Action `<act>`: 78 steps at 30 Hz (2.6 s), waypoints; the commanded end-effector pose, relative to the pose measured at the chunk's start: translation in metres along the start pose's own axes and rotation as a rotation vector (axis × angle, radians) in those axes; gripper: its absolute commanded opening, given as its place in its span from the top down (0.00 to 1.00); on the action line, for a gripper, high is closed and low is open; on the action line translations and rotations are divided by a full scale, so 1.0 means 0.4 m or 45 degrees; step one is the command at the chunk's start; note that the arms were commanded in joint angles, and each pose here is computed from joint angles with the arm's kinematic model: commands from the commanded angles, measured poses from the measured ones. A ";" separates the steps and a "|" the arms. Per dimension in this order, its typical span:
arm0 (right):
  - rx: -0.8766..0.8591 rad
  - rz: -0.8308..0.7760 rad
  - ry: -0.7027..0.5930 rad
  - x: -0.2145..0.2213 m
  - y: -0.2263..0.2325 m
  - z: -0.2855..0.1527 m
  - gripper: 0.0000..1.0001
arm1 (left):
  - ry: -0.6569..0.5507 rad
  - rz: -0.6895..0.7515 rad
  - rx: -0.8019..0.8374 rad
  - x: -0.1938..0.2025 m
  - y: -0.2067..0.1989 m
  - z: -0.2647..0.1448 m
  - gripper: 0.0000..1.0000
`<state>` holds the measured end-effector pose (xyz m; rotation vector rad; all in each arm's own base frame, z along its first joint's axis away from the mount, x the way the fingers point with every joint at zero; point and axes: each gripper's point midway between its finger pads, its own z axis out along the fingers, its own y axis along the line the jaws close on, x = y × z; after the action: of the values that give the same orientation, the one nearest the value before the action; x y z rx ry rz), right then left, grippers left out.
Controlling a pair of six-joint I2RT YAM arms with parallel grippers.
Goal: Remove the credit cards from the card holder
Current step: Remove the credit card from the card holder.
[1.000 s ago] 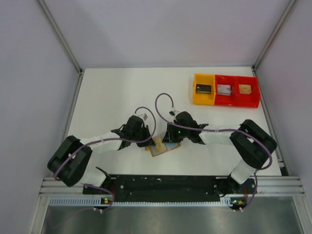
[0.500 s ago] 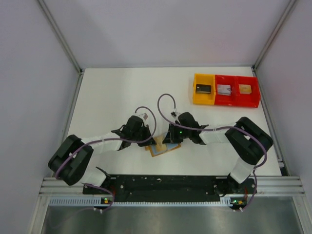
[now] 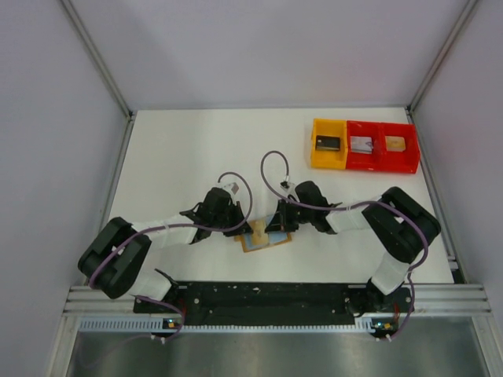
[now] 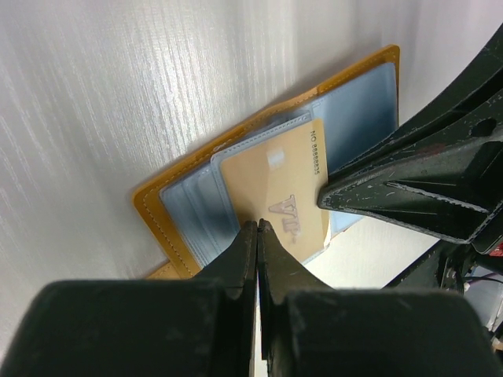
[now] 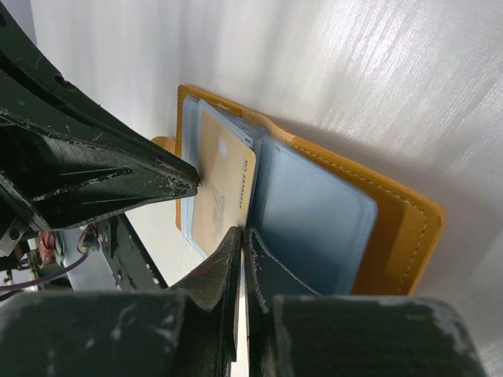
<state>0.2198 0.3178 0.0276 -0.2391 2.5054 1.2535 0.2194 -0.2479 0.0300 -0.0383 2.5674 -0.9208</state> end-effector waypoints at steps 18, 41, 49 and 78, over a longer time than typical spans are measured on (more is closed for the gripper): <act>-0.161 0.047 0.022 -0.015 0.013 -0.009 0.78 | 0.061 -0.022 -0.151 0.064 0.089 -0.006 1.00; -0.201 0.061 0.014 -0.014 0.007 0.003 1.00 | 0.075 -0.062 -0.108 0.086 0.085 -0.008 1.00; -0.138 0.055 0.002 -0.029 -0.028 -0.022 1.00 | 0.059 -0.054 -0.130 0.084 0.094 -0.017 1.00; -0.203 0.075 0.024 -0.015 -0.008 0.003 0.95 | 0.073 -0.065 -0.213 0.094 0.121 -0.010 1.00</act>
<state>0.2252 0.3140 0.0272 -0.1804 2.4833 1.4786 0.2105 -0.2445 0.0287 -0.0933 2.5467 -0.9566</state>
